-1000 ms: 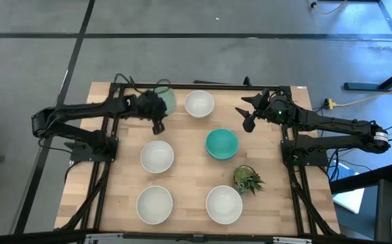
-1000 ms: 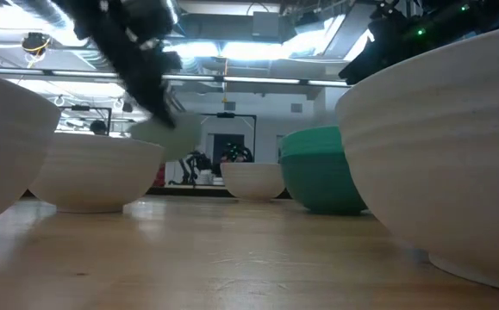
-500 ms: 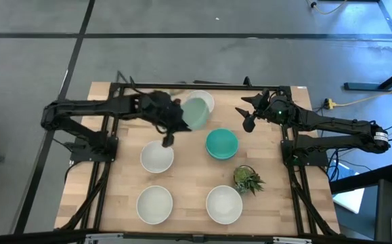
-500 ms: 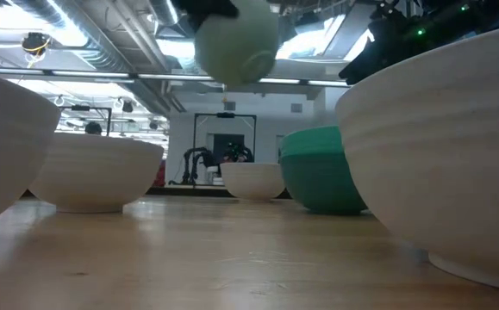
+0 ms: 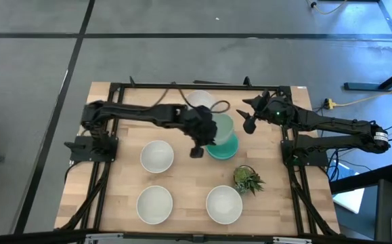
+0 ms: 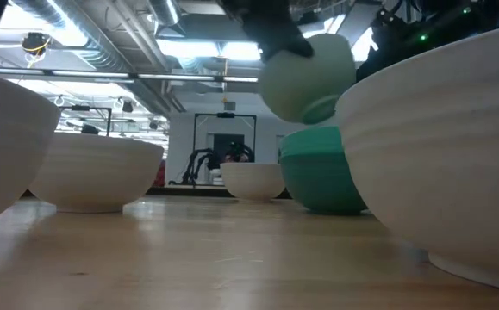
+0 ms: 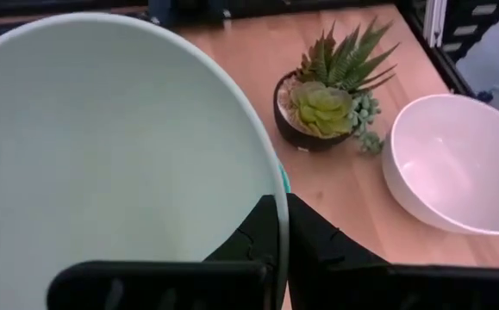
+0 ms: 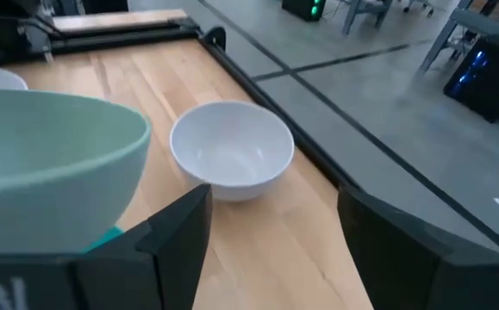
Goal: Nest bowls inside each other
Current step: Stack the light green bowl on the blue bowl
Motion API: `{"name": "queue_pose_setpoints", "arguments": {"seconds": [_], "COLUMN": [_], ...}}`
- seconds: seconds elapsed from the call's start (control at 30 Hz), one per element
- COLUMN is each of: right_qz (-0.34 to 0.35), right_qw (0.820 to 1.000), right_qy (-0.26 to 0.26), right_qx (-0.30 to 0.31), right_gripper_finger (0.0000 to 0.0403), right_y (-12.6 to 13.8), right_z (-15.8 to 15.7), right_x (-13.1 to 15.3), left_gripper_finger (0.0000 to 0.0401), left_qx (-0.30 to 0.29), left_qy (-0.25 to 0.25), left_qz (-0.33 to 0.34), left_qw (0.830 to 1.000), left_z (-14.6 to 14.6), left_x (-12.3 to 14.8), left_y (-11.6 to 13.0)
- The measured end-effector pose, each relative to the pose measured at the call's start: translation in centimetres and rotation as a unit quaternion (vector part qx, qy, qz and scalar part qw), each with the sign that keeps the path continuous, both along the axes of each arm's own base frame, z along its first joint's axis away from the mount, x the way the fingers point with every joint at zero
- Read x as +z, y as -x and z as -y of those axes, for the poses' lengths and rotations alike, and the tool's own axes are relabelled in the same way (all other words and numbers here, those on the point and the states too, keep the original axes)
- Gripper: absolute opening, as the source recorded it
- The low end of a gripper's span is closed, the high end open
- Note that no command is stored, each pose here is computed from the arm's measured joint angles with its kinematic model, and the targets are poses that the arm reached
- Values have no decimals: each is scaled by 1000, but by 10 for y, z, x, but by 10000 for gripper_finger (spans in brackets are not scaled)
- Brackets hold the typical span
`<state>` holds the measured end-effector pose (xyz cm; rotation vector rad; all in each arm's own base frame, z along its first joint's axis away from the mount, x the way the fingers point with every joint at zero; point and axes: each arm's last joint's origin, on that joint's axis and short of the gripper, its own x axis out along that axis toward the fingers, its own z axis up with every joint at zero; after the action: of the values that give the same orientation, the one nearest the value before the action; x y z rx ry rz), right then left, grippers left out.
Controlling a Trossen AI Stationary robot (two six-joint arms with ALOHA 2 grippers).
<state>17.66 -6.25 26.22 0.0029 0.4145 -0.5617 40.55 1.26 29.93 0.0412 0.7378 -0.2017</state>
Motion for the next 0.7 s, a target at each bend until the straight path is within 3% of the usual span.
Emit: {"name": "queue_pose_setpoints", "arguments": {"seconds": [0.2,0.47,0.7], "right_qz": [-23,-27,-26], "right_qw": [1000,1000,1000], "right_qy": [-7,-8,-4], "right_qx": [0,2,4], "right_gripper_finger": [252,252,252], "right_y": [2,2,2], "right_z": [-1,-1,-1], "right_x": [-4,-5,-4], "left_gripper_finger": [1,1,30], "left_qx": [-13,33,69], "left_qy": [2,39,-2], "left_qz": [-19,-83,-91], "left_qw": [1000,995,993], "left_z": [11,14,19], "left_x": [-11,-37,-52], "left_y": [-29,-37,-44]}}
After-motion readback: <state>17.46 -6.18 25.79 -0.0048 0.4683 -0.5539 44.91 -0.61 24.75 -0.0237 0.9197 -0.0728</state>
